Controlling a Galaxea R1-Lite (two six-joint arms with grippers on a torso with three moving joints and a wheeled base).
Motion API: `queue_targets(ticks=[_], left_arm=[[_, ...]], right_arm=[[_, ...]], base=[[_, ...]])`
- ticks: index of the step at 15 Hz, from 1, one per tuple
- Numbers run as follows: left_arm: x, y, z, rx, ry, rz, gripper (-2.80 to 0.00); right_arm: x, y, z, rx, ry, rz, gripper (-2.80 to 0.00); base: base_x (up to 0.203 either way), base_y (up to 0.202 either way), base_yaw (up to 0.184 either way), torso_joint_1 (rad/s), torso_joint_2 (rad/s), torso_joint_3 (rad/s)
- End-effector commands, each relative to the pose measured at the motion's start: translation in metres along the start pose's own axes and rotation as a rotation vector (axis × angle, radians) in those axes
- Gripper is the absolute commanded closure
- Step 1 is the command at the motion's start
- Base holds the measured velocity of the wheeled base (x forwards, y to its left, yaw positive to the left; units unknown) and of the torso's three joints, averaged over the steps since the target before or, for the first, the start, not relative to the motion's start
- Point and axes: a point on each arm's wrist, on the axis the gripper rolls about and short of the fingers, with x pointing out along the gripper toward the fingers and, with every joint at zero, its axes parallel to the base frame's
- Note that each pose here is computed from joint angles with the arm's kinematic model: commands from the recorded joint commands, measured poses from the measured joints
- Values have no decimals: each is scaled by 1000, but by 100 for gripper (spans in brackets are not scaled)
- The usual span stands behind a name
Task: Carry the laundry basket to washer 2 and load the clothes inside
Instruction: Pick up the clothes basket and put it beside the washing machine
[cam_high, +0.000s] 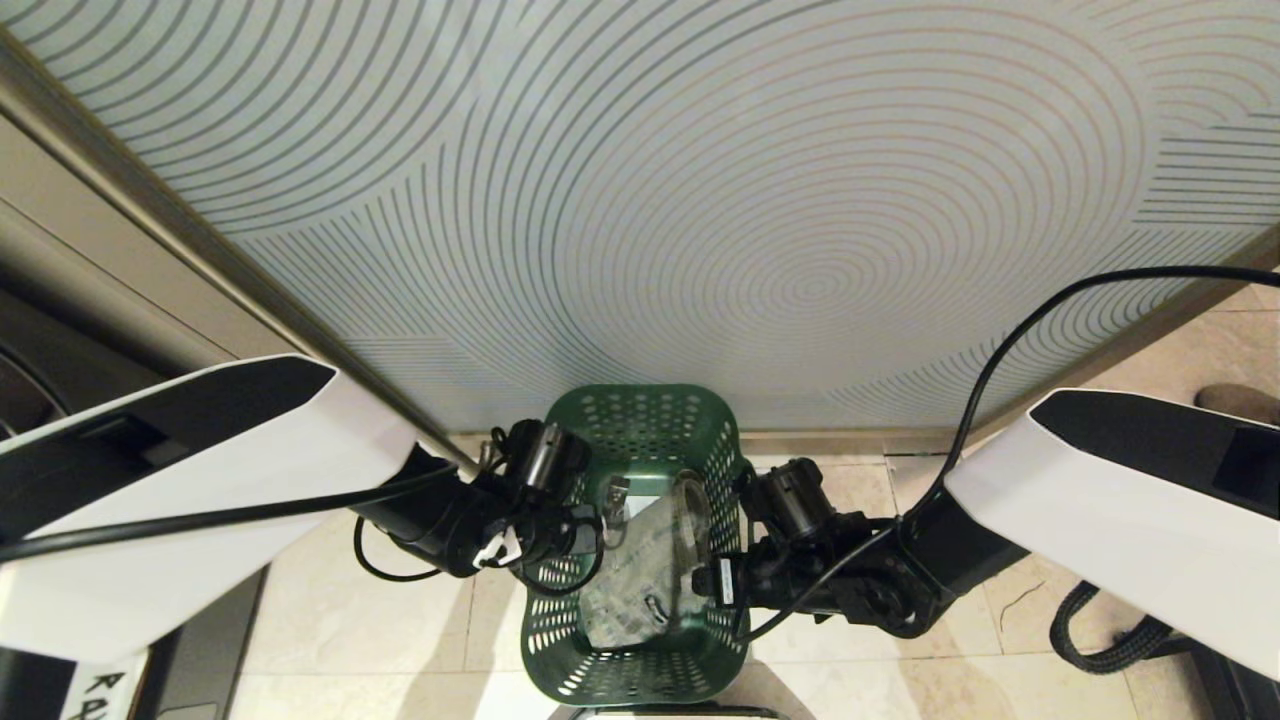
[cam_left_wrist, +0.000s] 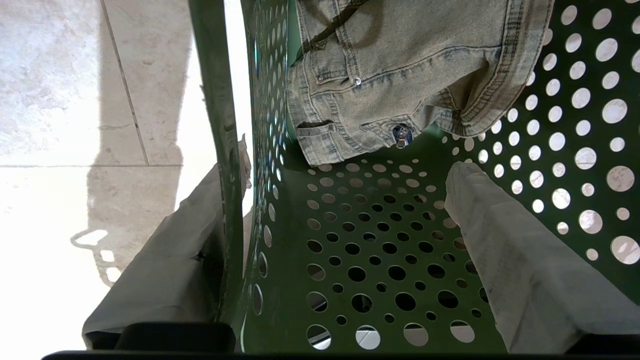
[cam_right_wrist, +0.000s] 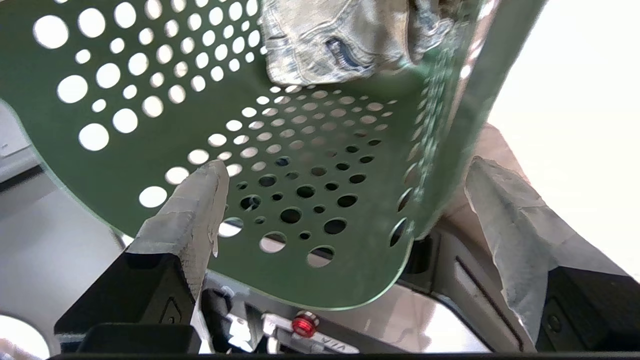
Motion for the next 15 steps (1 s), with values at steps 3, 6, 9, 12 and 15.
queue_targets(ticks=[3, 6, 9, 12, 15], left_arm=[[-1, 0, 1, -3, -5, -1, -280], [-3, 0, 0, 0, -2, 2, -280], [-4, -5, -1, 8, -2, -7, -280], [-2, -5, -2, 10, 1, -7, -280], [-3, -5, -2, 10, 2, -7, -280]], right_arm=[[-1, -2, 2, 1, -26, -42, -280], [-6, -4, 6, -18, -41, -47, -280], [-13, -8, 15, -19, -69, -48, -280], [-13, -14, 20, -34, -78, -56, -280], [-16, -11, 25, -63, -95, -50, -280]], base=[[0, 0, 0, 0, 0, 0], [0, 0, 0, 0, 0, 0], [0, 0, 0, 0, 0, 0], [0, 0, 0, 0, 0, 0], [0, 0, 0, 0, 0, 0]])
